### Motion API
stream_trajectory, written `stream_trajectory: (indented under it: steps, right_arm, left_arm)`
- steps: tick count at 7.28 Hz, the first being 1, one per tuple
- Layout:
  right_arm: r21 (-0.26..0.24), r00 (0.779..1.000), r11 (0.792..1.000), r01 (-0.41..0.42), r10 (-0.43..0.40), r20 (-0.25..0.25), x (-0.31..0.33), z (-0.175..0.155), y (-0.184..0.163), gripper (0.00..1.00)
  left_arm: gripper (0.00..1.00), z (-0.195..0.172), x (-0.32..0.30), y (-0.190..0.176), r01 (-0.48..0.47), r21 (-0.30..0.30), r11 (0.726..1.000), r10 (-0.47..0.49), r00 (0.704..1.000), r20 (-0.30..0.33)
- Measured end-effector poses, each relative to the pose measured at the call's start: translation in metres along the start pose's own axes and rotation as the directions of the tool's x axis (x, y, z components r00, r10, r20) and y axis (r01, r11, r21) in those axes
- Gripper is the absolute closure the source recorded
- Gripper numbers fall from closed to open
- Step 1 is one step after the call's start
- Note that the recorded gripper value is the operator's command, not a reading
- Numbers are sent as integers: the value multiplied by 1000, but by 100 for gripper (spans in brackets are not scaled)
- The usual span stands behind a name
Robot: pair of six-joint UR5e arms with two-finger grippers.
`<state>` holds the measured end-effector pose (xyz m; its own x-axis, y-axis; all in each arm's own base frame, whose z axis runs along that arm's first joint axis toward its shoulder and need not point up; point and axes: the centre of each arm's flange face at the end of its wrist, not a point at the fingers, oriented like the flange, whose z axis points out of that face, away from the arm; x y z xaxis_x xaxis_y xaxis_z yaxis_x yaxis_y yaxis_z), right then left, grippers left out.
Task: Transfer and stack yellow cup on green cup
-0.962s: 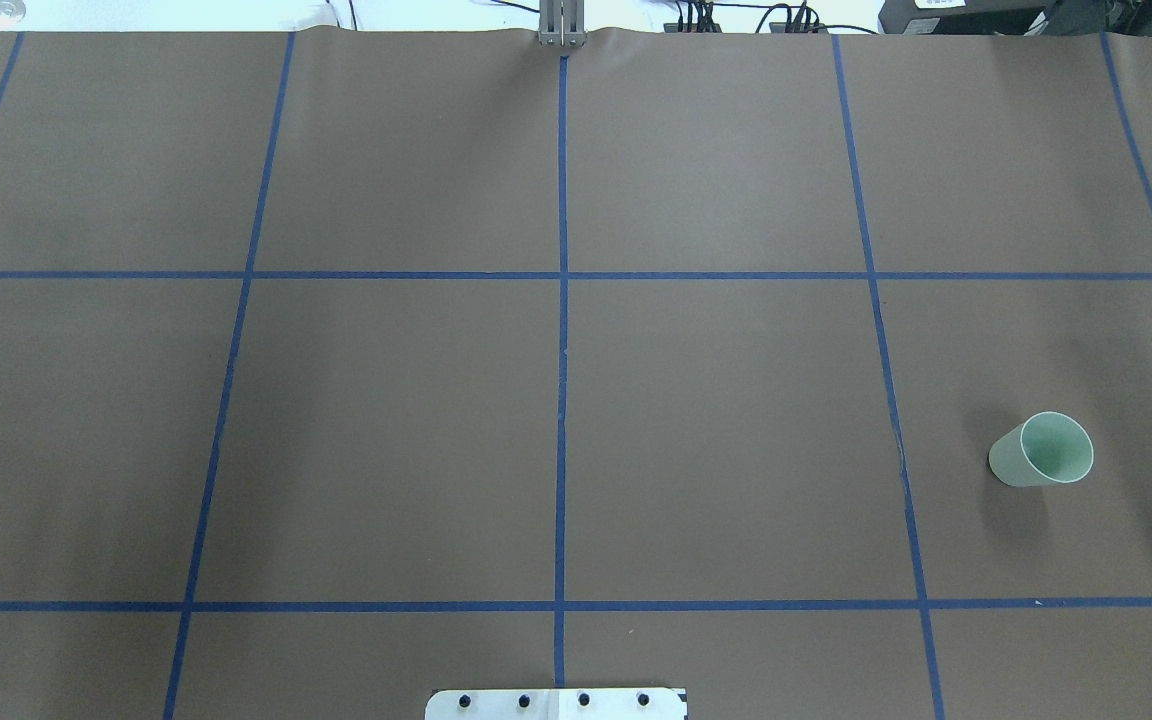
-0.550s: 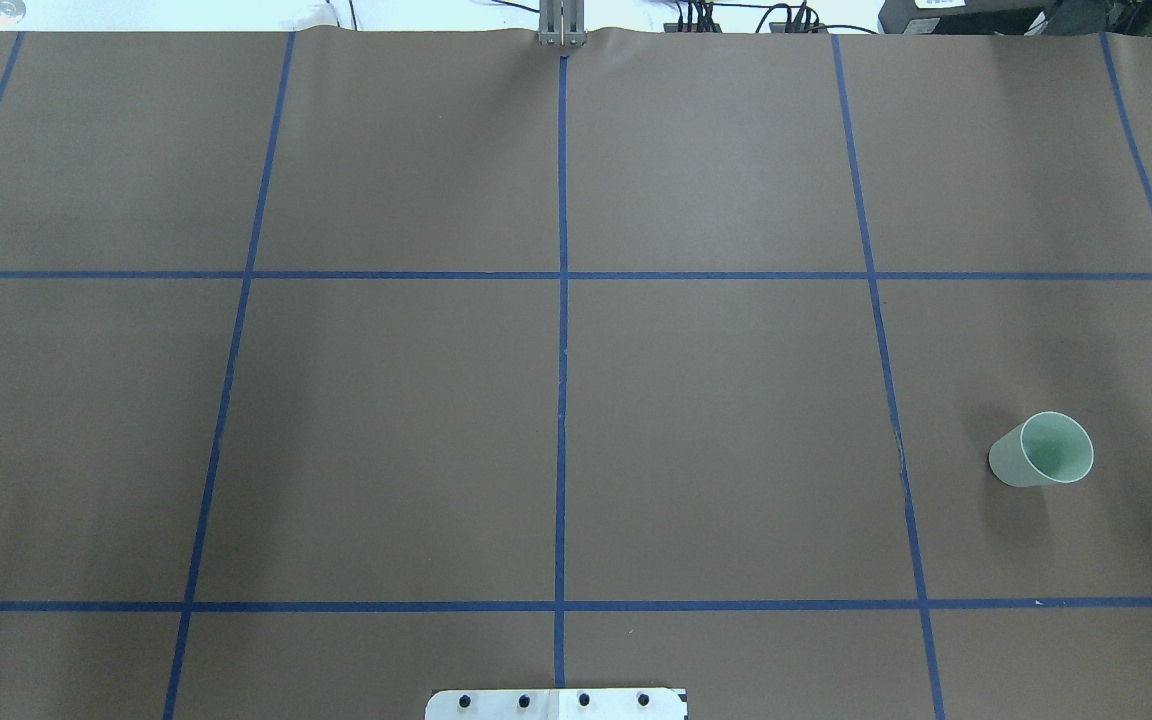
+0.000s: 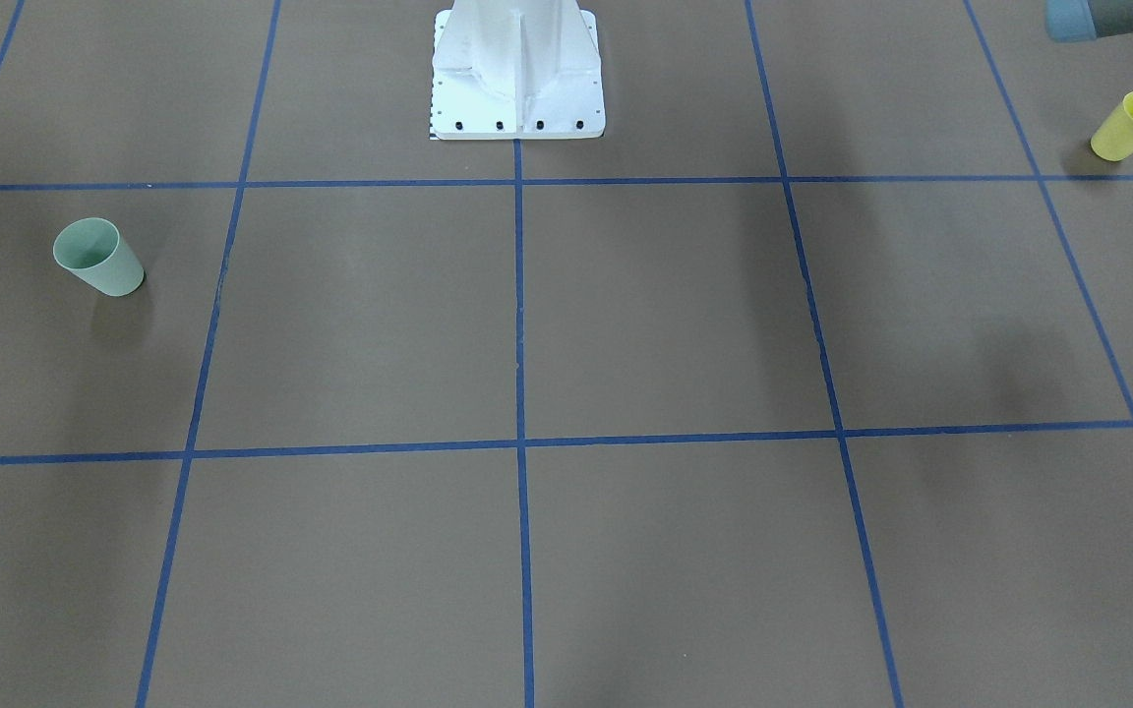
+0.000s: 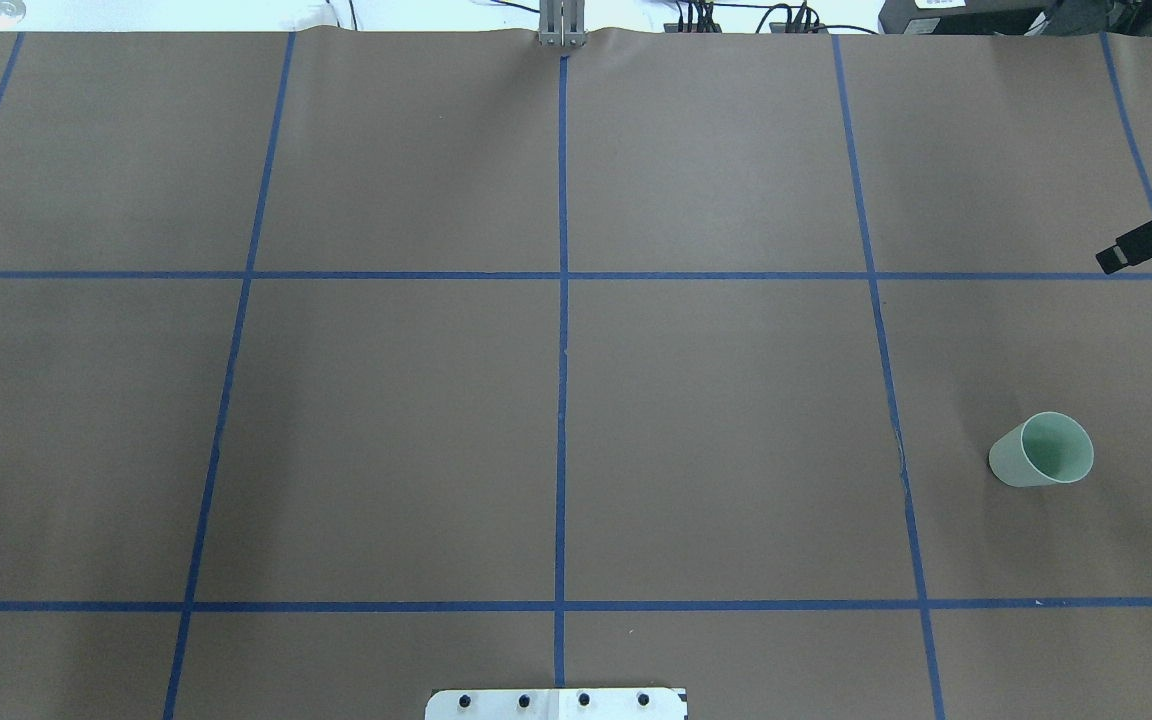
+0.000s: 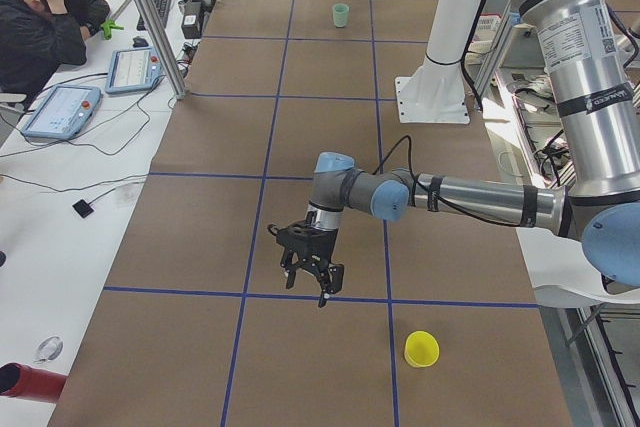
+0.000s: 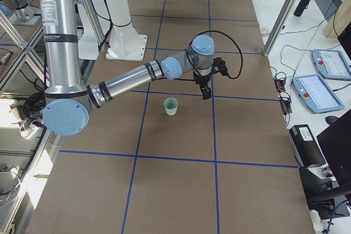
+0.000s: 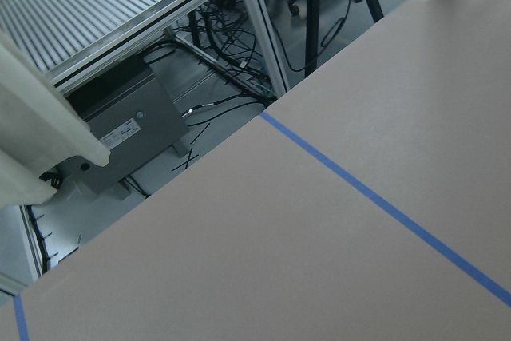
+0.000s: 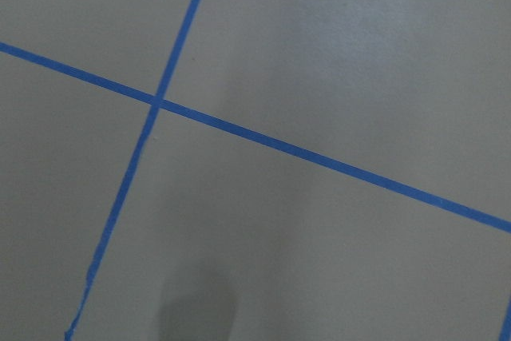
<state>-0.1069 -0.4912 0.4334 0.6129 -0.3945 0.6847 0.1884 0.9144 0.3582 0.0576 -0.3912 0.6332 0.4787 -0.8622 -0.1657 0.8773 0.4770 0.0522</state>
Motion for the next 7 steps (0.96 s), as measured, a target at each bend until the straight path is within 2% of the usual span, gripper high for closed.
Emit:
stream_trajectory:
  steps: [2,3,5,7]
  right_arm:
    - [-23,999,999,30,-30,18,-18,14,-4,0]
    - [-32,999,999,36,-35,21,-21,19,-4,0]
    - [-42,999,998,43,-42,29,-26,24,-4,0]
    - [-52,998,997,53,-51,40,-33,30,-3,0]
  left_arm:
    - [0,9,0,47,115,19,993,-117,985,124]
    - [0,13,-2,73,168,52,984,-175,966,190]
    - [0,19,-13,111,286,143,948,-317,901,298]
    - [0,25,-23,137,352,229,908,-418,810,412]
